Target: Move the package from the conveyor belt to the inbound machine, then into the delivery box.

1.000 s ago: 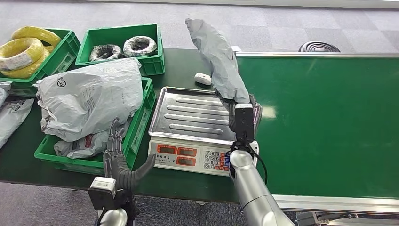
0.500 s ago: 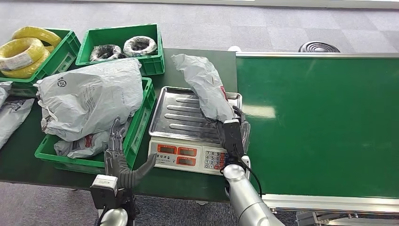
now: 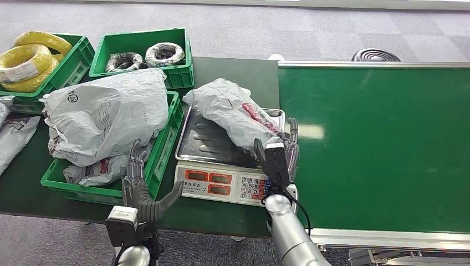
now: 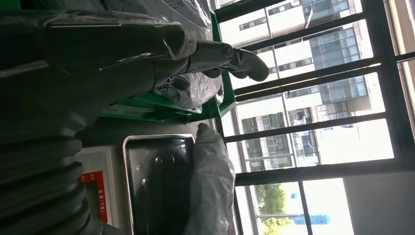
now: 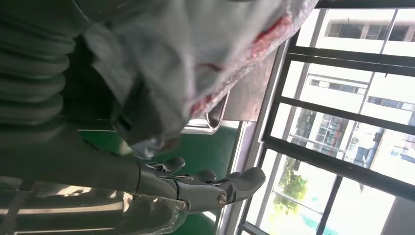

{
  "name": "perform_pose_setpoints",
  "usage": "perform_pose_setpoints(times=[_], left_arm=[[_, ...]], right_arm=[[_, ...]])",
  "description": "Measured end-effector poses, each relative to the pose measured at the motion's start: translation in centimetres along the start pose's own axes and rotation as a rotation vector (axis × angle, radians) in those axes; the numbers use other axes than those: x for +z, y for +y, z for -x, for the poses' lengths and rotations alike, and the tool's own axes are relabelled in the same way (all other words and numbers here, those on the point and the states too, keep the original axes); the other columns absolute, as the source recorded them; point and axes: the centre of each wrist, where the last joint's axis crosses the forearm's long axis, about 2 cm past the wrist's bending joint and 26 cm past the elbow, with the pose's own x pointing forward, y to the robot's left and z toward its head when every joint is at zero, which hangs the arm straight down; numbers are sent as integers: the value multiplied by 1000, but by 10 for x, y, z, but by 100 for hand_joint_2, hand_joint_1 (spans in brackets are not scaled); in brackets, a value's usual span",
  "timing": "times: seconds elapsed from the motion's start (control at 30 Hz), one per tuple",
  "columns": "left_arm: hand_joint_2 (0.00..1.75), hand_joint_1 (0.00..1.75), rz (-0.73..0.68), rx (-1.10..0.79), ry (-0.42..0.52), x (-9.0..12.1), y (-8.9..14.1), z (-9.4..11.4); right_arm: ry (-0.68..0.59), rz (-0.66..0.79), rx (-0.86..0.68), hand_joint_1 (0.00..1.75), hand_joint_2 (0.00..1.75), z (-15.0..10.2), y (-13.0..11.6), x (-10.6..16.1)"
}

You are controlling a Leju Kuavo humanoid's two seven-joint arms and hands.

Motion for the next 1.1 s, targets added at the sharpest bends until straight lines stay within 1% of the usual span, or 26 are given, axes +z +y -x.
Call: perform_pose_setpoints(times=[0.07, 0.17, 0.37, 0.47, 0.63, 0.83, 0.97, 1.1], left_arm=[[175, 0, -2, -1, 1, 0, 0, 0], [175, 0, -4, -3, 1, 1, 1, 0], [175, 0, -13, -11, -4, 4, 2, 1], [175, 0, -14, -14, 0, 6, 3, 1], [175, 0, -20, -16, 3, 9, 4, 0], [175, 0, -34, -24, -3, 11, 6, -2], [175, 0, -32, -37, -28, 8, 9, -4], [175, 0, -35, -40, -39, 5, 10, -5]], right_arm=[[-37, 23, -3, 0, 0, -3, -2, -1], [-95, 97, -16, 0, 0, -14, -11, -5], [-272, 272, 29, 0, 0, -49, -49, -14], [-315, 340, 44, 0, 0, -60, -64, -14], [-336, 442, 79, 0, 0, -63, -91, -6], [-345, 528, 119, 0, 0, -60, -117, 17], [-341, 528, 136, 0, 0, -63, -121, 30], [-340, 524, 136, 0, 0, -66, -121, 33]])
